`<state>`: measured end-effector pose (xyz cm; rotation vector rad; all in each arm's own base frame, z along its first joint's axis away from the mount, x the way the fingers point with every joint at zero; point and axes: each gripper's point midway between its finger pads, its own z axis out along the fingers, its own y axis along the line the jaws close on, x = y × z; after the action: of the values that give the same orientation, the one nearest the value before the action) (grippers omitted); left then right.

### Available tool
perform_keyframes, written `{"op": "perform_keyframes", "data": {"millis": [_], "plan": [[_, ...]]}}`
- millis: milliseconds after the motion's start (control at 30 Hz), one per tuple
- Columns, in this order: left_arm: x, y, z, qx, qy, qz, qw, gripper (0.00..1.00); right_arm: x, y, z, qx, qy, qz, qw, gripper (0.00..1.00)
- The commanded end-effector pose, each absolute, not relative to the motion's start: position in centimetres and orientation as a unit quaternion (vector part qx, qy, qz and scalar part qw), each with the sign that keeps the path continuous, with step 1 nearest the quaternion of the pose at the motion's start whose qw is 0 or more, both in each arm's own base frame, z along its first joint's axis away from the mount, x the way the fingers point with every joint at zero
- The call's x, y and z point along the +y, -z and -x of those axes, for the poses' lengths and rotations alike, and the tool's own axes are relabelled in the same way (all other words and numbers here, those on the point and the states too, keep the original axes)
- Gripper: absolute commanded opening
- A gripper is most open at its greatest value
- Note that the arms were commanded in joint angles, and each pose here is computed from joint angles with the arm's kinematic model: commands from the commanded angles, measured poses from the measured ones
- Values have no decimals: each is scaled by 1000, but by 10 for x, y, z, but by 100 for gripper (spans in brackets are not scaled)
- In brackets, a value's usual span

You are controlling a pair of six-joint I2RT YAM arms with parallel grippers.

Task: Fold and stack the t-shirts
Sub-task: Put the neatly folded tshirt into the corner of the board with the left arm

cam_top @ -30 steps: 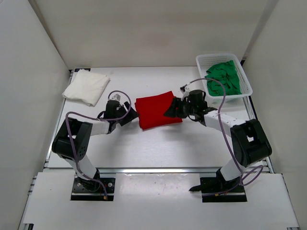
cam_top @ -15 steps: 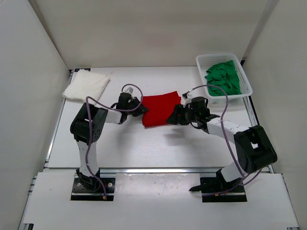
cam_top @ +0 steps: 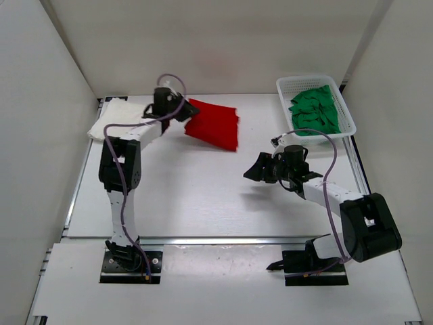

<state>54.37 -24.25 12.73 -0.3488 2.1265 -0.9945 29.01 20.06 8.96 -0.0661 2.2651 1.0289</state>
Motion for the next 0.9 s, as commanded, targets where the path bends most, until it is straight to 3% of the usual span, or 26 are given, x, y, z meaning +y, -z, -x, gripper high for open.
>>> {"op": "perform_keyframes", "data": {"millis": [0, 67, 200, 300, 333, 400, 500, 667, 733, 833, 867], "plan": [[-144, -213, -584, 790, 371, 169, 458, 0, 214, -109, -300, 841, -418, 47, 340, 57], [-99, -235, -593, 772, 366, 193, 483, 0, 223, -106, -298, 843, -421, 60, 331, 57], [15, -224, -582, 741, 342, 284, 503, 0, 239, -97, -290, 846, -429, 79, 307, 57], [76, -194, -555, 712, 320, 361, 510, 39, 247, -95, -286, 846, -434, 92, 296, 58], [90, -195, -552, 696, 320, 378, 520, 59, 249, -94, -284, 846, -434, 93, 293, 57], [118, -165, -529, 684, 309, 427, 504, 81, 257, -92, -279, 848, -432, 106, 288, 57], [141, -148, -506, 671, 298, 467, 493, 98, 256, -86, -279, 853, -420, 108, 289, 58], [158, -137, -477, 663, 248, 510, 489, 99, 244, -84, -287, 864, -394, 85, 303, 58], [152, -140, -467, 665, 240, 509, 491, 98, 243, -93, -295, 861, -388, 82, 317, 52], [125, -152, -464, 683, 222, 475, 508, 80, 235, -114, -325, 859, -369, 61, 350, 17], [109, -151, -465, 698, 217, 458, 506, 66, 233, -125, -339, 857, -360, 56, 365, 4]]}}
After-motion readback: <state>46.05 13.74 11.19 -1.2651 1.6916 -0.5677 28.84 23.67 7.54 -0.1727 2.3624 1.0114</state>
